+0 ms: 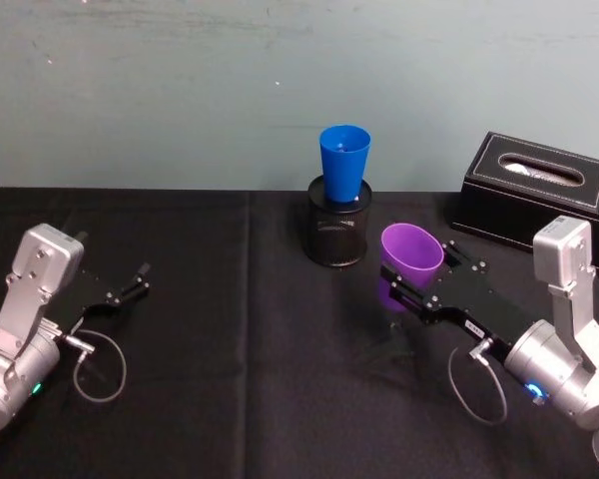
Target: Pick up one cup with a gripper and tap it against the other cup.
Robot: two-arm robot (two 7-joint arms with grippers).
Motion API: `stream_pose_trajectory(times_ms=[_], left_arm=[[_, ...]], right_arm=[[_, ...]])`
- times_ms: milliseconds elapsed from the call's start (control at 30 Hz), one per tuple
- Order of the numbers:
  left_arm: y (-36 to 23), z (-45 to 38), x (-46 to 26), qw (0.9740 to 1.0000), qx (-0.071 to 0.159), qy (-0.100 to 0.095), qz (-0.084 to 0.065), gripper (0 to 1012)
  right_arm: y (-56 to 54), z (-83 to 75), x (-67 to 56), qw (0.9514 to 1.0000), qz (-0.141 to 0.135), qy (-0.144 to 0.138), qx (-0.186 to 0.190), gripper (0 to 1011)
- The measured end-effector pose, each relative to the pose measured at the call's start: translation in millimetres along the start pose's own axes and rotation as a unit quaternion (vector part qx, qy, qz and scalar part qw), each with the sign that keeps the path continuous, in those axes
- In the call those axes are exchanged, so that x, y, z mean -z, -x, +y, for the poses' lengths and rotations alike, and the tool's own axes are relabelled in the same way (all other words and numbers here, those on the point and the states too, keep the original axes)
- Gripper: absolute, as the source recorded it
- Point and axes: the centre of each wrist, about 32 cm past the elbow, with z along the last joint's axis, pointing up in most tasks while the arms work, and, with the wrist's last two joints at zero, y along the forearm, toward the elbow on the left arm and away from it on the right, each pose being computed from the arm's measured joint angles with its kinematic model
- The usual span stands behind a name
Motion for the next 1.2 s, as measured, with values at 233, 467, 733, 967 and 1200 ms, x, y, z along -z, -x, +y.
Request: stream_pose_trajectory(times_ms=[233,467,733,967,1200], left_arm=[[0.0,0.0,0.0,1.0,0.0,0.0,0.0,1011],[0.0,0.0,0.0,1.0,0.0,0.0,0.0,1011],[0.0,0.0,0.0,1.0,0.0,0.0,0.0,1011],[0.0,0.0,0.0,1.0,0.0,0.0,0.0,1012],[0.0,0.0,0.0,1.0,0.0,0.0,0.0,1011]], right_arm=[[0.6,-1.0,3.8,1.0,0.003,0.005,0.0,729],[1.5,-1.3,8.6,0.9999,0.007,0.01,0.001,729],[2.6,-1.6,14.0,0.9998,0.011,0.018,0.001,729],[4.1,-2.2,18.7,0.9996,0.016,0.025,-0.001,729],[6.1,-2.3,23.8,0.9993,0.022,0.032,-0.001,729]])
